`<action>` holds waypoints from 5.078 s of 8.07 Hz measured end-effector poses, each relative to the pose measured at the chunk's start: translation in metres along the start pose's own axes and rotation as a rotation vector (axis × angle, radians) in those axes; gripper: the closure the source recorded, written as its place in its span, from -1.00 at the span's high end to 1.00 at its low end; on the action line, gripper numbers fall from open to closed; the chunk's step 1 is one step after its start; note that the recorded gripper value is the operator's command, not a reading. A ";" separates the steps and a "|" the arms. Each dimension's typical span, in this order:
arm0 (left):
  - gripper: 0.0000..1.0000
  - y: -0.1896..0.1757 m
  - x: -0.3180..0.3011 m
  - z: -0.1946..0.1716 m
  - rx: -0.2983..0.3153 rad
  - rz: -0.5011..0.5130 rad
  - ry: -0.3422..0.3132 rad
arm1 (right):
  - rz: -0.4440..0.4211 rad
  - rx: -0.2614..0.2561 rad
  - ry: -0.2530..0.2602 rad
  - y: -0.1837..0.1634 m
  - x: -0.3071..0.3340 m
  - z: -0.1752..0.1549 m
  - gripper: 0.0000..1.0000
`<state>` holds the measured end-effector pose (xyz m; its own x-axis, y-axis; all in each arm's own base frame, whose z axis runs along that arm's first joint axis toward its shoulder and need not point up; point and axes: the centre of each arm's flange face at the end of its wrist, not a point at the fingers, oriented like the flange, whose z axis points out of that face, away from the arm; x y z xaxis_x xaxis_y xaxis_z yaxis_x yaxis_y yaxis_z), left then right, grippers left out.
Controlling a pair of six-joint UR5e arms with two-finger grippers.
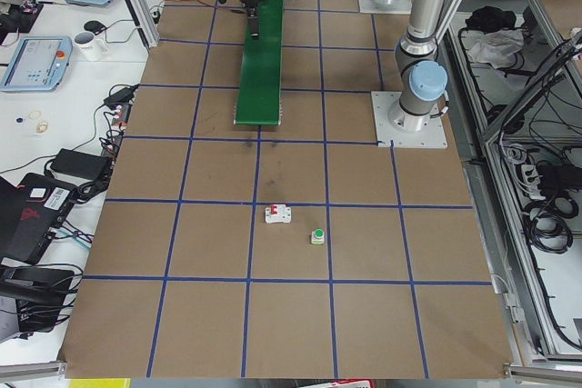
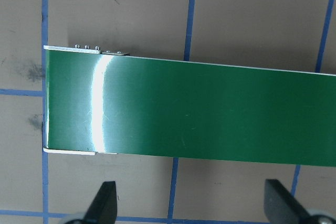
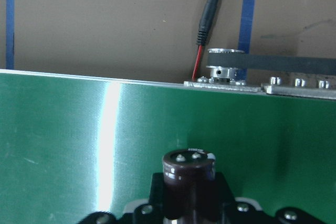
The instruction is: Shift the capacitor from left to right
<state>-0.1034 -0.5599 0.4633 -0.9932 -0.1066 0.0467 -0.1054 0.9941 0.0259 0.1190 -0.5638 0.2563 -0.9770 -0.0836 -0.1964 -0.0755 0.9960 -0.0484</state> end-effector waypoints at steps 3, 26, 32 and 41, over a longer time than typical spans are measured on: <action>1.00 0.000 0.000 0.000 0.000 0.001 -0.001 | 0.012 0.026 0.071 -0.002 0.012 -0.040 -1.00; 1.00 0.000 -0.001 0.000 0.000 0.013 -0.001 | 0.137 -0.189 0.274 0.064 0.417 -0.074 -1.00; 1.00 -0.001 -0.001 -0.002 0.004 0.021 -0.001 | 0.119 -0.087 0.195 0.063 0.421 -0.060 1.00; 1.00 0.000 -0.001 -0.003 0.005 0.037 0.000 | 0.119 0.004 0.233 0.061 0.390 -0.168 1.00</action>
<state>-0.1025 -0.5595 0.4659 -0.9964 -0.0700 0.0479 -0.0692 0.9974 0.0190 -0.3002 -0.5297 0.3416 -0.9986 0.0442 0.0295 0.0429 0.9982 -0.0423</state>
